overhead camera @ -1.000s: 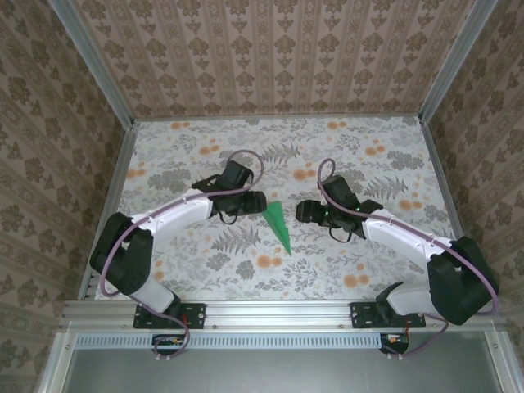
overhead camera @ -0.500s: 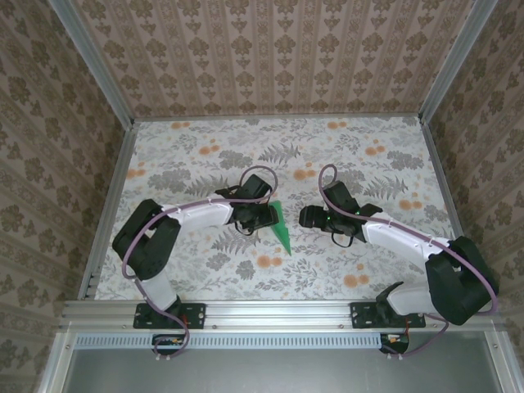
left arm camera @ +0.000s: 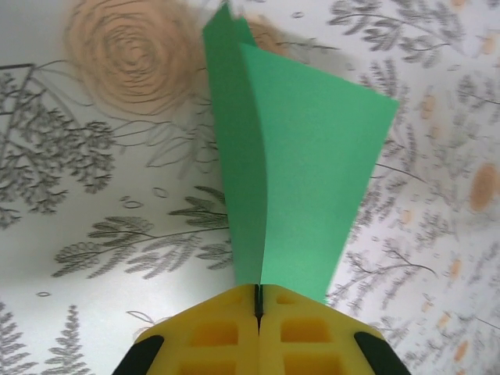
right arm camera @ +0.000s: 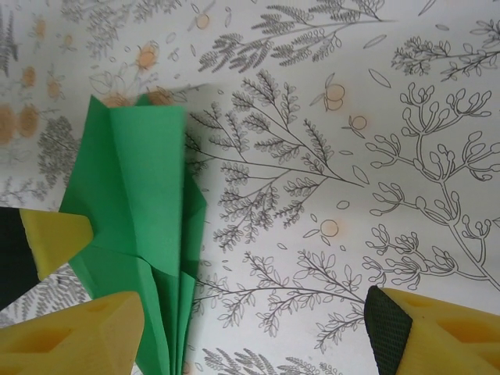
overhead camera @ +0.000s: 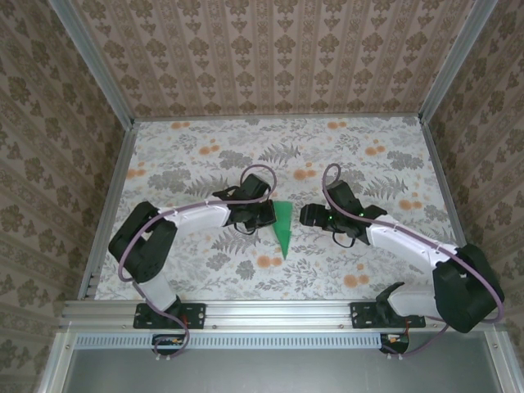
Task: Fold a paper plane with a square sheet of paper (pick it up from the middle)
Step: Turn over a paper plane at the center of the table.
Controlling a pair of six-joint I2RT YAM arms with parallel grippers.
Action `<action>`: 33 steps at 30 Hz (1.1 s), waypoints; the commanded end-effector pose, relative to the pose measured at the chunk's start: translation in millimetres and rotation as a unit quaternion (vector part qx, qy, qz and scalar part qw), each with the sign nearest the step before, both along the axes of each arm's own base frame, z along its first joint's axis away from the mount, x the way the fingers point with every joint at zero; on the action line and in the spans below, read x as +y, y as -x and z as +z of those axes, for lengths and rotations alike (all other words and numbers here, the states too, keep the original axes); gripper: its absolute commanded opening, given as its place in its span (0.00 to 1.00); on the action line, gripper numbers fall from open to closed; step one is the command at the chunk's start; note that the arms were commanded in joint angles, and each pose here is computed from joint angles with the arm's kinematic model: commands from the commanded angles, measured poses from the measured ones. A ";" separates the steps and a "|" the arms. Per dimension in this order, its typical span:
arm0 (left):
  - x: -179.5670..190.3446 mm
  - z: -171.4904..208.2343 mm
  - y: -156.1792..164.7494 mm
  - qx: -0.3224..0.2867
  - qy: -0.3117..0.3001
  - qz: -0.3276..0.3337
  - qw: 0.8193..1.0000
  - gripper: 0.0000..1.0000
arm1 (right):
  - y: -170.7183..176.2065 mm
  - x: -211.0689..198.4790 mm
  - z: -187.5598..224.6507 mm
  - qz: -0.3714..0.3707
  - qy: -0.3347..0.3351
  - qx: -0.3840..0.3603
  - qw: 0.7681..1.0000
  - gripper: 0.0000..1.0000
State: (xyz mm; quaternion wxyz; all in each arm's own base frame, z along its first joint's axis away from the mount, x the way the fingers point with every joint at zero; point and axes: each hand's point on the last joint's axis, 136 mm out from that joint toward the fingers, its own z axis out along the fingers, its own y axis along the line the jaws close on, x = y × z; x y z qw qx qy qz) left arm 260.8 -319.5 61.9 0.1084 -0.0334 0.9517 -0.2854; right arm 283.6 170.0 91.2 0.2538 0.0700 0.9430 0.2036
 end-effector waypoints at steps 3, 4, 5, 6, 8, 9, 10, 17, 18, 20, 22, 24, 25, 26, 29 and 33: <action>-22.7 41.4 0.6 -0.055 0.082 -0.058 0.993 0.00 | 2.9 3.2 18.2 0.000 -0.038 -0.024 0.999 0.78; -24.9 43.1 0.9 -0.058 0.092 -0.061 0.992 0.00 | 2.7 7.2 21.7 0.006 -0.051 -0.028 0.998 0.78; -26.3 42.9 0.6 -0.060 0.099 -0.063 0.991 0.00 | 3.4 11.2 22.9 0.011 -0.063 -0.029 0.998 0.78; -27.4 40.5 1.7 -0.058 0.101 -0.065 0.991 0.00 | 3.4 13.7 22.7 0.013 -0.071 -0.028 0.997 0.77; -31.2 32.9 3.7 -0.051 0.112 -0.069 0.990 0.00 | 3.8 19.0 19.1 0.016 -0.085 -0.020 0.996 0.76; -33.7 31.1 4.5 -0.048 0.121 -0.071 0.989 0.00 | 3.4 21.0 17.4 0.018 -0.088 -0.017 0.996 0.75; -34.8 28.0 4.6 -0.045 0.127 -0.069 0.988 0.00 | 3.8 23.1 14.0 0.021 -0.091 -0.012 0.996 0.73; -28.5 -7.7 7.5 -0.019 0.107 -0.062 0.992 0.00 | 9.8 36.3 -6.6 0.053 -0.085 0.018 0.995 0.49; -26.6 -12.5 8.6 -0.015 0.102 -0.060 0.993 0.00 | 10.6 37.7 -9.8 0.056 -0.082 0.022 0.995 0.47; -20.0 -20.4 9.0 -0.011 0.090 -0.052 0.995 0.00 | 12.2 39.4 -16.6 0.061 -0.070 0.033 0.995 0.43; -13.6 -26.3 9.9 -0.006 0.079 -0.046 0.996 0.00 | 13.4 42.8 -21.0 0.070 -0.061 0.038 0.995 0.42; -8.3 -31.9 11.1 -0.001 0.071 -0.041 0.997 0.00 | 14.4 47.7 -20.2 0.082 -0.055 0.039 0.994 0.40; -5.9 -34.6 11.7 0.002 0.067 -0.038 0.997 0.00 | 16.3 50.1 -29.7 0.088 -0.044 0.053 0.994 0.39; -4.7 -35.6 11.9 0.002 0.066 -0.037 0.997 0.00 | 17.5 54.3 -30.5 0.098 -0.040 0.054 0.993 0.38; -2.8 -38.0 13.3 0.004 0.063 -0.037 0.997 0.00 | 20.7 64.7 -31.2 0.120 -0.028 0.052 0.991 0.37; 0.5 -43.3 14.6 0.010 0.054 -0.035 0.998 0.00 | 21.1 68.3 -37.5 0.126 -0.012 0.062 0.990 0.37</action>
